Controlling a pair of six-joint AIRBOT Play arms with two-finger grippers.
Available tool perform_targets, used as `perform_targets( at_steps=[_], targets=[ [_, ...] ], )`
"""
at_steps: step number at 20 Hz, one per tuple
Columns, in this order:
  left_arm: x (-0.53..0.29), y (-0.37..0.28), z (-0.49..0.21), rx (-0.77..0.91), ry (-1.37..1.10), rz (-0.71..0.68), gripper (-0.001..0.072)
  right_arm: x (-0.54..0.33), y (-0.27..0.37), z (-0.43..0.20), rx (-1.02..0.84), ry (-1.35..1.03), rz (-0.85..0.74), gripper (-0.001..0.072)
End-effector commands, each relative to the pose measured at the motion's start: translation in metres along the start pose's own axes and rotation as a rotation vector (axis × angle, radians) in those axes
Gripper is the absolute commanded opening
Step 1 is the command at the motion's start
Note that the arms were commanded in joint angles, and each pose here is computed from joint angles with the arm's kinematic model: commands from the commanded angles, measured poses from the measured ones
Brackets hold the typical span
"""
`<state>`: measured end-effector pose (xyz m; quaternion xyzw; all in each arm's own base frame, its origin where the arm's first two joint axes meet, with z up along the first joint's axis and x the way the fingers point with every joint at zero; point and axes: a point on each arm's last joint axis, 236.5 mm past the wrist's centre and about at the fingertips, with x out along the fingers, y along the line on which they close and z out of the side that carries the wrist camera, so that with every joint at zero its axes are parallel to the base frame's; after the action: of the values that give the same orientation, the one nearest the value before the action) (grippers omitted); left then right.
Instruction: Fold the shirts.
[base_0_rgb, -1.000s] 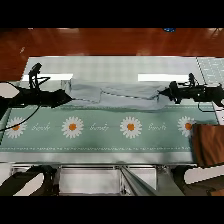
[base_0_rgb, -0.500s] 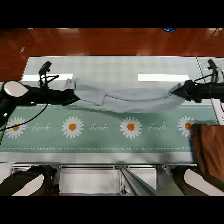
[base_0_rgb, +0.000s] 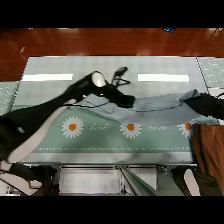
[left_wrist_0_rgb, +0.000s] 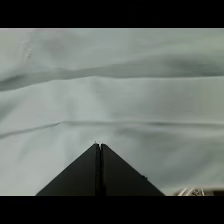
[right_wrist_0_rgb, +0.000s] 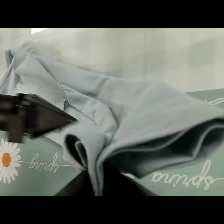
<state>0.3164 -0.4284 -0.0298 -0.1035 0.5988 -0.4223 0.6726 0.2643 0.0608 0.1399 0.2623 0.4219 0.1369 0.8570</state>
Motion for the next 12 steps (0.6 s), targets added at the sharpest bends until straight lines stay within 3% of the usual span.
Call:
perform_targets(
  at_steps=[1,6,12],
  targets=[
    [0.075,-0.054,-0.033,0.07,0.175,-0.062,0.0019,-0.011,0.01,-0.009,0.002,-0.013,0.007,0.0023],
    [0.109,-0.089,-0.057,0.074,0.245,-0.123,0.0019,-0.011,0.01,-0.009,0.002,-0.013,0.007,0.0022],
    [-0.002,-0.021,0.015,0.022,0.122,-0.037,0.0019,-0.01,0.01,-0.007,0.013,-0.016,0.011,0.0022]
  ],
)
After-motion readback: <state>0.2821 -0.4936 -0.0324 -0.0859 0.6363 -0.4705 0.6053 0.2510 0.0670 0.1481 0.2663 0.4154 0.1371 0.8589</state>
